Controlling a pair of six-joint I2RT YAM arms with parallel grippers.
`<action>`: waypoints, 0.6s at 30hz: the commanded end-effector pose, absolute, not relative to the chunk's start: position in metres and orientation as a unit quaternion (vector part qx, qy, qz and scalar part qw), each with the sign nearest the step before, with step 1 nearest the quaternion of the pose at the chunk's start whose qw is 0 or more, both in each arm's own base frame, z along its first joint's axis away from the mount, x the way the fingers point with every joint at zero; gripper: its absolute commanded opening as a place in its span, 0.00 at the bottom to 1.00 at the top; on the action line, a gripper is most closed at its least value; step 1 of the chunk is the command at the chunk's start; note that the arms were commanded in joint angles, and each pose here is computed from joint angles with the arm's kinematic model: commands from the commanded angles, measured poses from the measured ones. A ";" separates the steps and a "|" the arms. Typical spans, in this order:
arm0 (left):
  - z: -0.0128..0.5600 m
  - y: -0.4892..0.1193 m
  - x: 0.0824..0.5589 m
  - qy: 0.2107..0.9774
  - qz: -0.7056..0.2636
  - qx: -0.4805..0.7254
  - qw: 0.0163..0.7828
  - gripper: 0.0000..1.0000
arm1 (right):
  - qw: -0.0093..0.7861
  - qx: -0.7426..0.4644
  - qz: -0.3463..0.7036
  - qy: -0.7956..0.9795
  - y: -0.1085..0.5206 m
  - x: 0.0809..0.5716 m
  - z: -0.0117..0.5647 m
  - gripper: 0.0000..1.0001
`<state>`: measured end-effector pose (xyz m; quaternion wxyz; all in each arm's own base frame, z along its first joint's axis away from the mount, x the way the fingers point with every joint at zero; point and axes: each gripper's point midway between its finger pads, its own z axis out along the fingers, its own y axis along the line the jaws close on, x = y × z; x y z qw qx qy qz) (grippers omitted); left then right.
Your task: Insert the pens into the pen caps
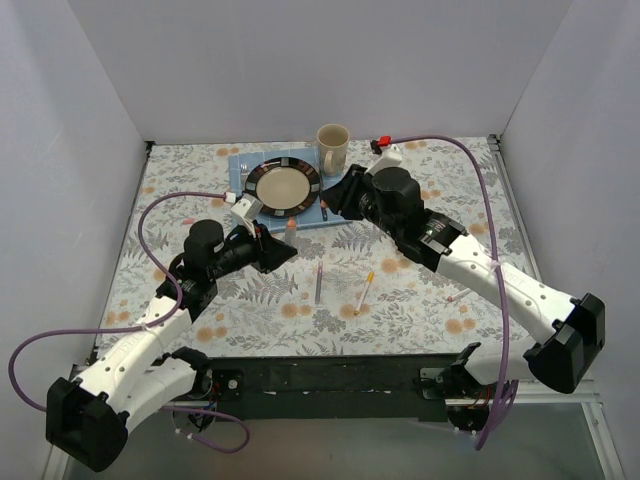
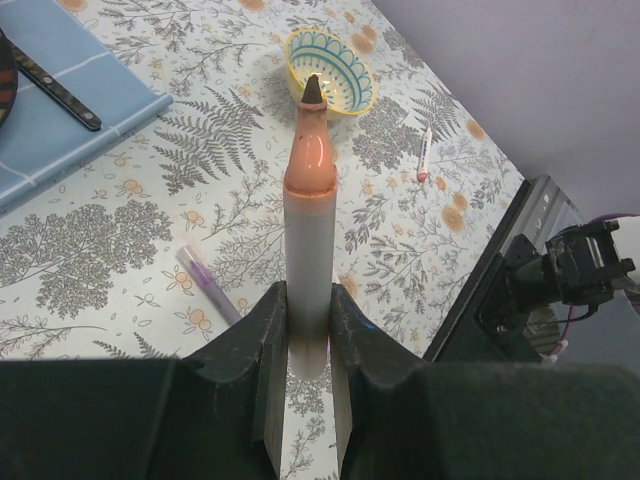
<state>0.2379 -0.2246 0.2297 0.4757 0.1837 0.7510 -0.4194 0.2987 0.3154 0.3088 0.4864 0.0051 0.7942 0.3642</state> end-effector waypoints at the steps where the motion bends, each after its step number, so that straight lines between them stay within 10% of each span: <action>1: 0.254 -0.231 0.231 0.724 -0.441 0.209 0.488 0.00 | 0.526 -0.032 0.425 0.736 0.345 0.298 0.365 0.01; 18: 0.261 -0.227 0.231 0.718 -0.432 0.207 0.504 0.00 | 0.541 -0.101 0.411 0.726 0.397 0.276 0.372 0.01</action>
